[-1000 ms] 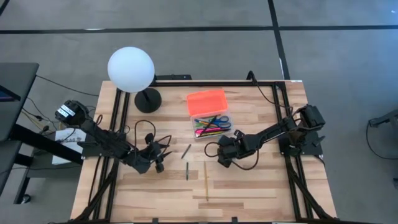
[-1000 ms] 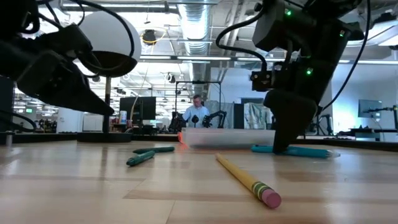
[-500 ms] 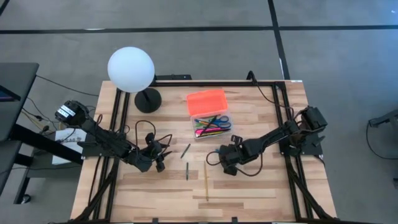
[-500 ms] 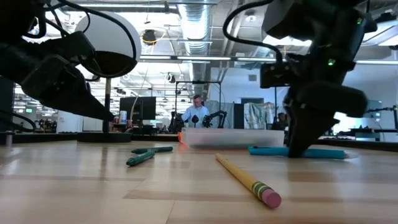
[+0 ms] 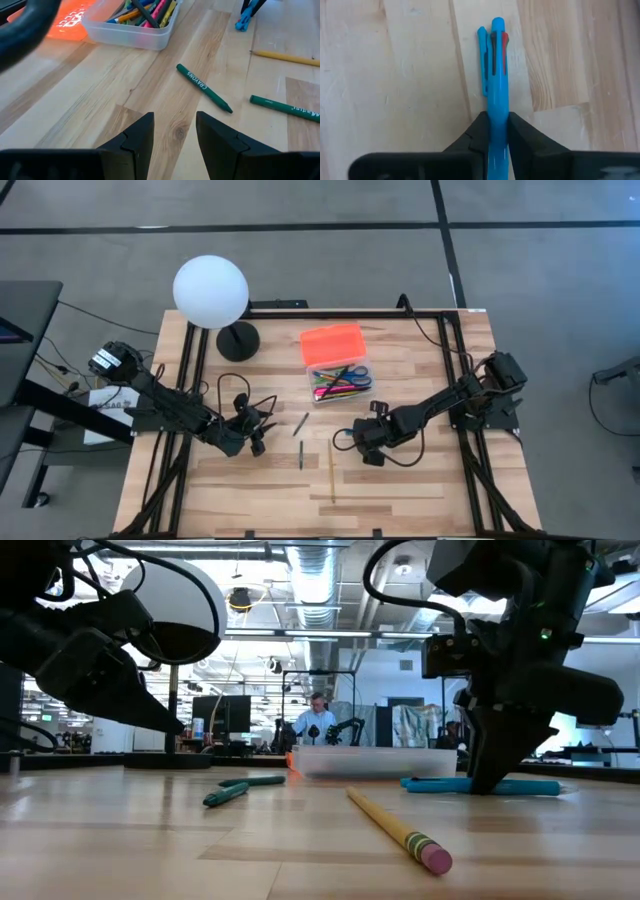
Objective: Pick & place school supplies into a supply box
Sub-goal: Put the blue pen into the orange supply box
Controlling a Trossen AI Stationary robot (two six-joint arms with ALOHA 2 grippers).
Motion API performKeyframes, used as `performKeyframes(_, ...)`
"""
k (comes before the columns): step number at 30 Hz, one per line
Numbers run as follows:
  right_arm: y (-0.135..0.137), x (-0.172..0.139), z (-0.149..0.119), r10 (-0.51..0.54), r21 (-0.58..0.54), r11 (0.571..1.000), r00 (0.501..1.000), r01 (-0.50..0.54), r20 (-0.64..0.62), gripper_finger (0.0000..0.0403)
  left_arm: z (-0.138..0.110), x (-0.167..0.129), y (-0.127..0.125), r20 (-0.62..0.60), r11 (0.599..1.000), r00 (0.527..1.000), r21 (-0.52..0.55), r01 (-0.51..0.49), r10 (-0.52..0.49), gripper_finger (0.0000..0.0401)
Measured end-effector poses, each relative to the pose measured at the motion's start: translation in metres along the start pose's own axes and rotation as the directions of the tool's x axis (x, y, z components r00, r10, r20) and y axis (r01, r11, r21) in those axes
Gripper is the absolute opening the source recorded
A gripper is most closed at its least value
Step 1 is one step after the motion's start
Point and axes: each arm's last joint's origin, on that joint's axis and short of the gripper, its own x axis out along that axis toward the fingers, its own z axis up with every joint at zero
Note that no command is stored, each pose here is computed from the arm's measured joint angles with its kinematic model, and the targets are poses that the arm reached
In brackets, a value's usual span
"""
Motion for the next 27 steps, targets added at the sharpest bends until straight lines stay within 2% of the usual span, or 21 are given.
performKeyframes(9, 0.000, 0.001, 0.000, -0.001, -0.043, 0.999, 1.000, 0.001, -0.003, 0.0050, 0.000, 0.000, 0.000, 0.002, 1.000, 1.000, 0.000, -0.003, 0.003, 0.0141)
performKeyframes(16, 0.000, 0.001, 0.000, -0.002, -0.107, 0.994, 1.000, 0.002, -0.003, 0.0032, 0.000, 0.000, 0.000, 0.004, 1.000, 1.000, 0.000, -0.005, 0.005, 0.0141)
performKeyframes(21, 0.000, 0.000, 0.000, -0.014, -0.151, 0.988, 1.000, 0.015, 0.006, 0.0039, 0.000, 0.000, 0.000, 0.003, 1.000, 1.000, 0.000, -0.005, 0.005, 0.0141)
performKeyframes(27, 0.004, -0.006, 0.011, -0.004, -0.254, 0.967, 1.000, 0.011, 0.029, 0.0033, 0.000, 0.000, 0.000, 0.003, 1.000, 1.000, 0.001, -0.005, 0.005, 0.0141)
